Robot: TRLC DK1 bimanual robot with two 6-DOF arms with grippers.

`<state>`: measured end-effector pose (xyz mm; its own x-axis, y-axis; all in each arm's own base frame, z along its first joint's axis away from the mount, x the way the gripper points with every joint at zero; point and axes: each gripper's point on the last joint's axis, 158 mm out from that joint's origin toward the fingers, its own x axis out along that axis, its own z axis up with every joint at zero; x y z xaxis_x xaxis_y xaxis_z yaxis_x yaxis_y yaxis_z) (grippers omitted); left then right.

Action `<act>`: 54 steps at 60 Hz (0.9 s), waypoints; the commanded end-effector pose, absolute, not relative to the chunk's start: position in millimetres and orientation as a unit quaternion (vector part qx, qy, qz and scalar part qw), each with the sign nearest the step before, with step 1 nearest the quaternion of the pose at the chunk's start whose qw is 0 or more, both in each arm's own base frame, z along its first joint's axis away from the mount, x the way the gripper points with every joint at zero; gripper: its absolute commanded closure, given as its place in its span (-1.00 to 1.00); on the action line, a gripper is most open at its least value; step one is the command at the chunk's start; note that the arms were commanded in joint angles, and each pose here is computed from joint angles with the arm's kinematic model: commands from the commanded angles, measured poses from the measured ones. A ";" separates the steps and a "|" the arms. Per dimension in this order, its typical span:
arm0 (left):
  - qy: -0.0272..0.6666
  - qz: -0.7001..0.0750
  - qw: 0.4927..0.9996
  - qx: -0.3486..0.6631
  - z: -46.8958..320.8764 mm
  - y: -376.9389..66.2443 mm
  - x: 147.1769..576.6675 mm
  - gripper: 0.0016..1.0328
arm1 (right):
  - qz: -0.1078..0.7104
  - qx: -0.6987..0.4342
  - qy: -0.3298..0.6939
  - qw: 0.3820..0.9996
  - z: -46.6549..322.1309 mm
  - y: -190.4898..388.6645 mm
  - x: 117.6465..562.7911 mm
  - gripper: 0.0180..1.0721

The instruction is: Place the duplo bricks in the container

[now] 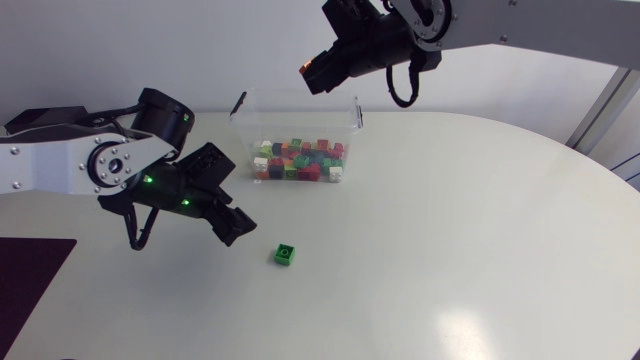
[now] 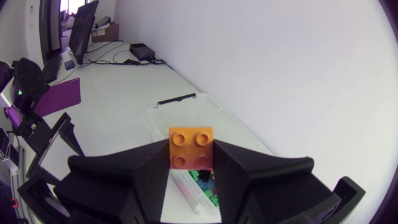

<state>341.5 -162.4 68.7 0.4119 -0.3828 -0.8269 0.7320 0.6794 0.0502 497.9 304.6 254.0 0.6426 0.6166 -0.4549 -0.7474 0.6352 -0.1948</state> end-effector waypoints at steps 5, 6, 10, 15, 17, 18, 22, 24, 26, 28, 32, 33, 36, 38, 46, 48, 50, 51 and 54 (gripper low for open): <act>0.438 -0.358 0.795 0.220 42.9 -159.6 332.4 -0.90 | 0.368 -0.172 0.167 0.899 256.1 305.3 518.7 0.42; 0.440 -0.358 0.794 0.220 41.5 -159.6 332.4 -0.90 | 0.367 -0.170 0.166 0.899 256.4 305.0 520.1 0.42; 0.440 -0.364 0.790 0.225 38.6 -161.4 331.4 -0.90 | 0.364 -0.170 0.169 0.900 251.1 305.5 525.3 0.42; 0.444 -0.368 0.785 0.228 32.8 -162.8 329.6 -0.90 | 0.359 -0.169 0.169 0.902 244.2 307.2 534.2 0.42; 0.445 -0.369 0.783 0.228 31.5 -163.6 329.2 -0.90 | 0.355 -0.169 0.167 0.904 243.7 307.5 538.0 0.42; 0.446 -0.370 0.783 0.228 30.9 -163.6 329.1 -0.90 | 0.354 -0.168 0.167 0.904 243.1 307.7 539.1 0.41; 0.447 -0.372 0.780 0.230 28.5 -164.2 328.5 -0.90 | 0.351 -0.164 0.167 0.906 241.7 308.7 544.8 0.42; 0.447 -0.374 0.779 0.231 27.5 -164.5 327.7 -0.90 | 0.350 -0.163 0.167 0.907 241.0 308.8 547.8 0.41; 0.448 -0.374 0.779 0.231 26.6 -164.4 327.4 -0.90 | 0.347 -0.163 0.167 0.908 240.4 309.1 550.3 0.42; 0.448 -0.374 0.778 0.231 26.6 -164.4 327.4 -0.90 | 0.345 -0.164 0.166 0.909 239.5 309.2 553.3 0.41; 0.447 -0.375 0.778 0.233 25.8 -164.4 327.1 -0.90 | 0.342 -0.164 0.166 0.910 237.3 310.9 557.8 0.41; 0.447 -0.376 0.777 0.234 25.4 -164.4 327.4 -0.90 | 0.340 -0.165 0.165 0.911 237.3 311.6 558.9 0.41; 0.448 -0.376 0.777 0.234 24.2 -164.4 327.3 -0.90 | 0.338 -0.164 0.163 0.912 238.2 313.3 562.1 0.41; 0.448 -0.376 0.777 0.234 24.1 -164.5 327.7 -0.90 | 0.338 -0.165 0.164 0.912 236.2 314.8 563.8 0.41; 0.447 -0.376 0.777 0.234 24.0 -165.6 327.3 -0.90 | 0.334 -0.166 0.164 0.913 231.5 318.2 571.4 0.41; 0.447 -0.377 0.777 0.234 24.0 -166.1 327.1 -0.90 | 0.333 -0.165 0.163 0.914 230.5 319.7 573.4 0.41; 0.447 -0.377 0.777 0.234 24.0 -166.1 327.1 -0.90 | 0.331 -0.166 0.163 0.915 230.0 319.7 575.5 0.41; 0.447 -0.378 0.776 0.235 24.0 -166.6 326.8 -0.90 | 0.330 -0.166 0.164 0.915 228.4 320.5 576.1 0.41; 0.449 -0.378 0.775 0.234 22.4 -166.3 326.1 -0.90 | 0.330 -0.167 0.162 0.915 228.1 322.3 578.0 0.41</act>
